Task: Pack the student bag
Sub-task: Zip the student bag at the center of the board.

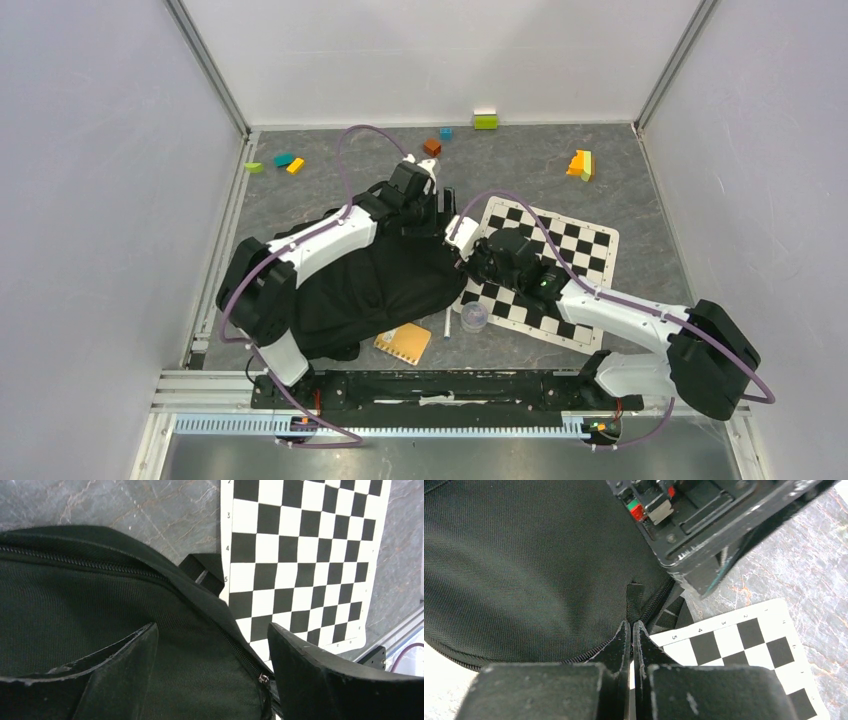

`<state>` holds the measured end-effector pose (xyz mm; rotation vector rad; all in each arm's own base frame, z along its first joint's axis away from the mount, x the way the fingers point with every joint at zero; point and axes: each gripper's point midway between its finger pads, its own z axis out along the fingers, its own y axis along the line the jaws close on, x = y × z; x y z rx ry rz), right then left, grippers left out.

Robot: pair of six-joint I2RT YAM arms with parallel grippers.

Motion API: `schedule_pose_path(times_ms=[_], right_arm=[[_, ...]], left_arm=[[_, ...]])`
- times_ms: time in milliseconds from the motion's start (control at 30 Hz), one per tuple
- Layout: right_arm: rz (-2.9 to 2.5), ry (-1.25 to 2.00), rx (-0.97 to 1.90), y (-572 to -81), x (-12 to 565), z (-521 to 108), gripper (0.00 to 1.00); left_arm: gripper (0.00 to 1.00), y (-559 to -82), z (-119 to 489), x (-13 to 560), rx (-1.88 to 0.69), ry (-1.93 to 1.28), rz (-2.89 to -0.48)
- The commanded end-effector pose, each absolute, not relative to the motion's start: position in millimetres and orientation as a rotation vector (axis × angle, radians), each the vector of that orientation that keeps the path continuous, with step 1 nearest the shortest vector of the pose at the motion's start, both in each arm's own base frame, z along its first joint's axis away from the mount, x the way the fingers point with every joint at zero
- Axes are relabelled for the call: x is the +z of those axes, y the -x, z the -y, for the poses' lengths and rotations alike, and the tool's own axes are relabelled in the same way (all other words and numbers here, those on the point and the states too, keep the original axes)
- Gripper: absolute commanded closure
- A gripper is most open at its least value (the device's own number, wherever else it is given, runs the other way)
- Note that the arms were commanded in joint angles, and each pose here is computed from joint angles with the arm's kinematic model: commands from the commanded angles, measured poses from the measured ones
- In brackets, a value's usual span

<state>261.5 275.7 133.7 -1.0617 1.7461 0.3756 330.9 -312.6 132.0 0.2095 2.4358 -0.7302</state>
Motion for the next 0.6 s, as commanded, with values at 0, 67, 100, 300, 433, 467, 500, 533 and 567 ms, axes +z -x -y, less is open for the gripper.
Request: schedule_pose_path(times_ms=[0,67,100,300,433,467,500,533,567], right_arm=[[-1.687,1.009,0.428,-262,151,-282,1.00],[-1.674,1.008,0.438,-262,154,-283,1.00],[-1.668,1.005,0.441,-262,155,-284,1.00],[-1.651,1.019,0.481,-257,157,-288,1.00],[-1.653,1.012,0.497,-252,153,-286,1.00],[-1.655,1.009,0.496,-250,151,-284,1.00],[-1.654,1.011,0.498,-249,150,-283,1.00],[-1.657,1.008,0.493,-248,150,-280,1.00],[-1.660,1.006,0.491,-247,150,-279,1.00]], left_arm=[[0.19,-325,319,131,-0.709,-0.278,-2.469],[0.27,-319,324,125,-0.703,-0.311,-2.496],[0.33,-317,326,121,-0.696,-0.325,-2.509],[0.64,-316,337,110,-0.672,-0.379,-2.542],[0.93,-319,339,112,-0.669,-0.379,-2.533],[0.97,-320,339,114,-0.665,-0.376,-2.527],[0.98,-321,339,117,-0.664,-0.371,-2.517],[0.98,-324,339,123,-0.664,-0.363,-2.498],[0.98,-326,338,128,-0.663,-0.352,-2.481]])
